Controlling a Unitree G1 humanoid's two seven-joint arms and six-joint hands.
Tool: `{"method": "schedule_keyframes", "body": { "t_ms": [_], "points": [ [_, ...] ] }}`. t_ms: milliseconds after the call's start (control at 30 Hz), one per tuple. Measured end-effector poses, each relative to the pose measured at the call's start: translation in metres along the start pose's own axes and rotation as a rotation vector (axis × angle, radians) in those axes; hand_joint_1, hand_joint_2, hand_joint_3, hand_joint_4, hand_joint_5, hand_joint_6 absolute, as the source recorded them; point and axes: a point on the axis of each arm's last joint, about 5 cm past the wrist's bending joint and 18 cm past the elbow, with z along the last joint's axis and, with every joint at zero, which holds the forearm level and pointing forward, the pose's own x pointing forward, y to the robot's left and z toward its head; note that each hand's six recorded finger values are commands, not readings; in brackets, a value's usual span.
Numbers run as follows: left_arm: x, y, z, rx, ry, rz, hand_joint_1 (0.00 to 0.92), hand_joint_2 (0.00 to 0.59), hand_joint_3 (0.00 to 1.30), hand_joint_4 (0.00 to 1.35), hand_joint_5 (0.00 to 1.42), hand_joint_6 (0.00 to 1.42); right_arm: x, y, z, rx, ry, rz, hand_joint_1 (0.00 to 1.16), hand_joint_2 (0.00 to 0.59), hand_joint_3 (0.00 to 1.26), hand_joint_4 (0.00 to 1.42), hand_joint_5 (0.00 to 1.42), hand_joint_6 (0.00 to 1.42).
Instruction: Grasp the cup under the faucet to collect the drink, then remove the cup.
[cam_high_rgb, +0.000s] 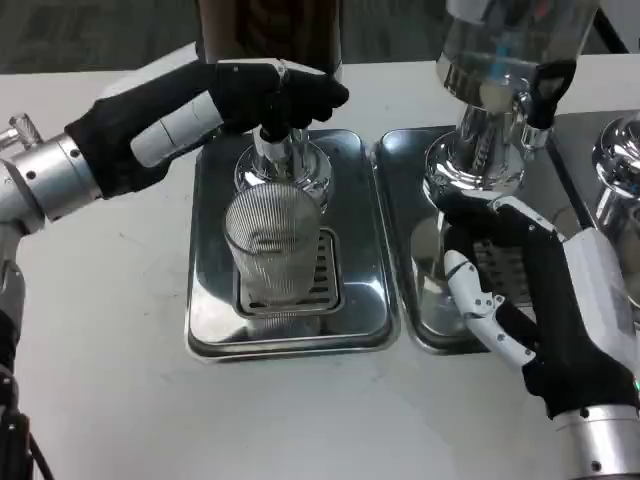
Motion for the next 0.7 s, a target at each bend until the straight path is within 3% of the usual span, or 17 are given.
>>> {"method": "schedule_keyframes", "body": {
  "t_ms": [167, 367, 700],
  "points": [
    [0.001, -0.003, 0.0021, 0.078, -0.002, -0.001, 0.000, 0.070, 0.29, 0.17, 0.17, 0.18, 0.000, -0.0009, -0.0005, 0.034, 0.017, 0.018, 0.36, 0.427, 0.37, 0.37, 0.40, 0.35],
    [0.001, -0.005, 0.0046, 0.161, 0.002, -0.004, 0.000, 0.066, 0.28, 0.16, 0.15, 0.17, 0.004, -0.0029, -0.0014, 0.095, 0.047, 0.063, 0.39, 0.325, 0.22, 0.22, 0.28, 0.26],
    [0.000, -0.006, 0.0093, 0.279, 0.012, -0.004, 0.000, 0.062, 0.28, 0.15, 0.14, 0.16, 0.017, -0.0067, -0.0025, 0.155, 0.102, 0.232, 0.48, 0.249, 0.03, 0.00, 0.07, 0.12]
  ]
}}
